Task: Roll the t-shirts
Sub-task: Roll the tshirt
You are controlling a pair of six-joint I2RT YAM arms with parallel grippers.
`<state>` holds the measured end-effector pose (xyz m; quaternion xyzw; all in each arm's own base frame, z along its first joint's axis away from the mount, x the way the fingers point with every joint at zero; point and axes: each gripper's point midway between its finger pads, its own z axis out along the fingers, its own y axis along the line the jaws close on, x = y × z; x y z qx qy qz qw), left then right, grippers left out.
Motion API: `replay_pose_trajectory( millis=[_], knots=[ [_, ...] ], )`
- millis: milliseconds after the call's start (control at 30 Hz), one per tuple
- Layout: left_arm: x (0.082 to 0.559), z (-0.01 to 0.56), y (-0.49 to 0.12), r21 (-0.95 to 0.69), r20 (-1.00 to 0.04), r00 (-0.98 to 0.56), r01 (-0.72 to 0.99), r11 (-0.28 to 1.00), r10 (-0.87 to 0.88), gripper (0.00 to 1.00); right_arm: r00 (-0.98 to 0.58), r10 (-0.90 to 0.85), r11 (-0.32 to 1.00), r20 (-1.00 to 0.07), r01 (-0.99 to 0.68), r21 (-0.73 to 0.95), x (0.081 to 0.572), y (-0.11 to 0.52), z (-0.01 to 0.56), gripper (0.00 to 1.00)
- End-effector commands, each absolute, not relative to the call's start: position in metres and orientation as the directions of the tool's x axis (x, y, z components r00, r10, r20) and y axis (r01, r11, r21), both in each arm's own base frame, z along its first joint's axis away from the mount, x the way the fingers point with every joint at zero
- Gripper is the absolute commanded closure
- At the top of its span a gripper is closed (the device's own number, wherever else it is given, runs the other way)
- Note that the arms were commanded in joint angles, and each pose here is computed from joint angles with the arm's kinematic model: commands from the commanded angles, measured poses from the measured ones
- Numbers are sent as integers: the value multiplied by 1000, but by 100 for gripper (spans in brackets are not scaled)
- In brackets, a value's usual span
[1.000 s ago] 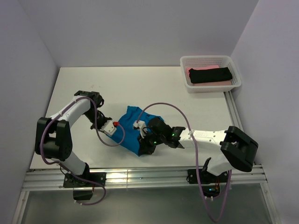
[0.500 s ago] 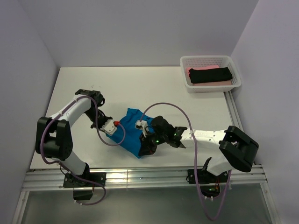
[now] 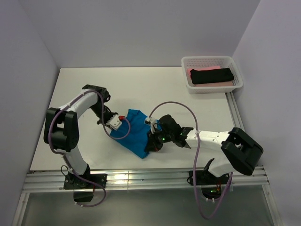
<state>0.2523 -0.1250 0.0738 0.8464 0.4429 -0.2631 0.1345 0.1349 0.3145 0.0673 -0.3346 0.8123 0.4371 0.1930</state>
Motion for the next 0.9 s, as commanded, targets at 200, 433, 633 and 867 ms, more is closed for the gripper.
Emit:
replay_pose_trajectory(
  millis=[200,433,633,867],
  knots=[
    [287,82,-145,149,-560,626,721,-677,543,100,-725,-309,482,-616,-678,555,159,302,64,100],
    [302,83,-154,183,-568,631,723,-666,529,100,-738,-295,534,-607,-654,536,167,294,57,100],
    [304,88,-160,190,-578,633,718,-669,515,100,-730,-290,544,-618,-657,521,170,290,59,100],
    [311,80,-166,205,-581,633,722,-661,512,100,-740,-255,595,-622,-627,502,181,284,58,100]
  ],
)
